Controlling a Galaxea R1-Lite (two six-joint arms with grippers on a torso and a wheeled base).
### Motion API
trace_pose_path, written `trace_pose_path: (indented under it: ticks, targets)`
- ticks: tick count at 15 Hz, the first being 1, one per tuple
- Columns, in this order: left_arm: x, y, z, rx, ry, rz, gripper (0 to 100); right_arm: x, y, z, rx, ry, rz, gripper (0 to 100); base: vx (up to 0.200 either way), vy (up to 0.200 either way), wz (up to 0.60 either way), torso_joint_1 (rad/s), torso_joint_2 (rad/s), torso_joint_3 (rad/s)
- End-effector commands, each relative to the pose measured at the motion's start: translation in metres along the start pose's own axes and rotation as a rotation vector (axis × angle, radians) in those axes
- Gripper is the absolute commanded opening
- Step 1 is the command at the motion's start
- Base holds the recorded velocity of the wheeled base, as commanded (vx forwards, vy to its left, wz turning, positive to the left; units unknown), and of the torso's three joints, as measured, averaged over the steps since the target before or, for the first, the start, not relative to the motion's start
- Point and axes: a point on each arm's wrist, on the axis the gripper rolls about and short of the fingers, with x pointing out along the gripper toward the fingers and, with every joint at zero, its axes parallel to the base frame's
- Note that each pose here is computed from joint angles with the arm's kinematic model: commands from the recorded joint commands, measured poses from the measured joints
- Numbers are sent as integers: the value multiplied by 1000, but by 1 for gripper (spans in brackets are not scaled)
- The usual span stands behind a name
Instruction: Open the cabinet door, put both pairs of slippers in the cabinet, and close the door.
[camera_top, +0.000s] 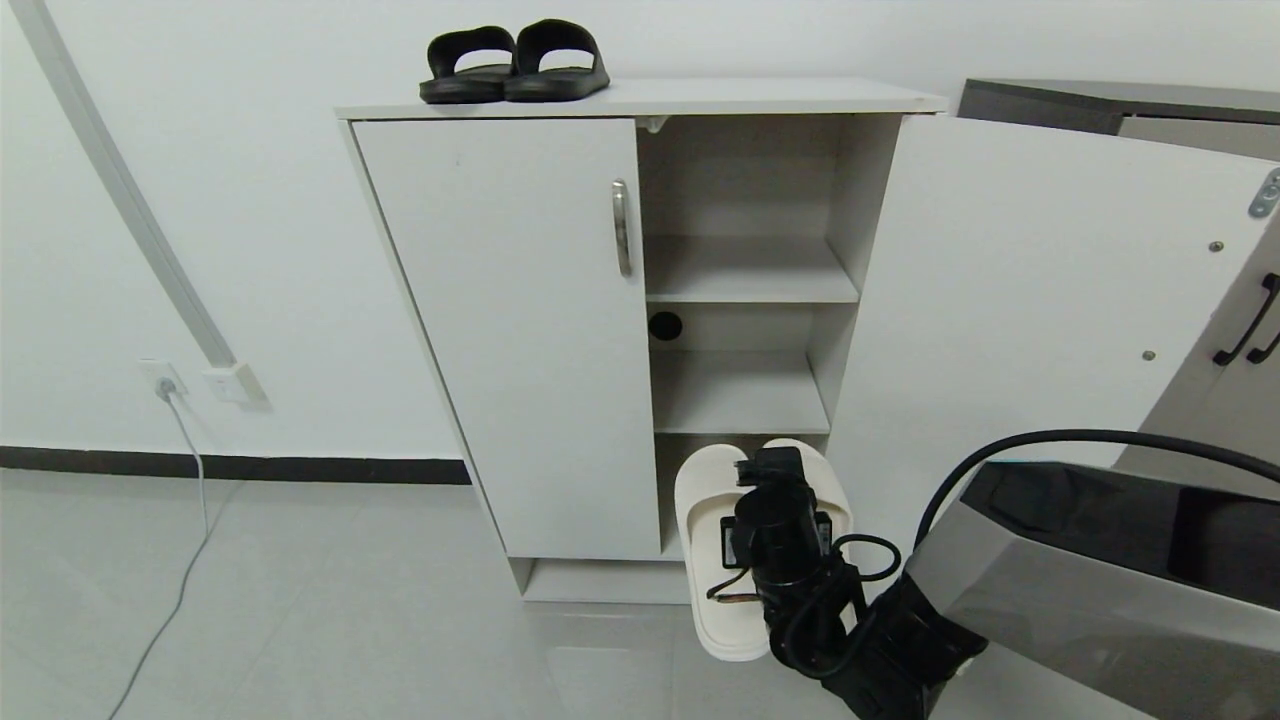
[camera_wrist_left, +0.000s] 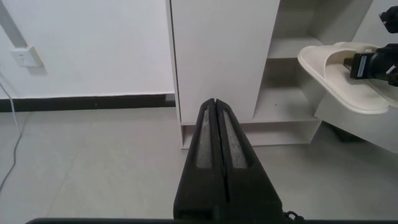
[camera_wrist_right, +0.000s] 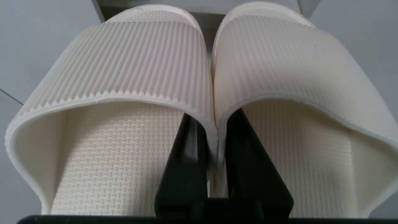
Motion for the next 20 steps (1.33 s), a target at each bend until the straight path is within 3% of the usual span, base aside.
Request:
trace_pose_path:
  ticks: [1, 5, 9, 14, 20]
  targets:
    - [0, 0, 0, 0, 3, 0, 0, 1, -1, 1, 11, -11, 0, 0, 0, 0, 0, 0, 0, 0]
    - [0, 0, 0, 0, 1, 0, 0, 8, 0, -17, -2, 1, -11, 0, 0, 0, 0, 2, 4, -114]
    - [0, 0, 0, 0, 1, 0, 0, 13, -2, -16, 7, -27, -17, 0, 0, 0, 0, 0, 1, -189]
    - [0, 0, 0, 0, 1, -1, 0, 19, -10, -3, -22, -196, -28, 0, 0, 0, 0, 2, 3, -200]
    - [0, 0, 0, 0, 1, -1, 0, 17, -9, 5, -23, -254, -25, 0, 0, 0, 0, 3, 1, -61]
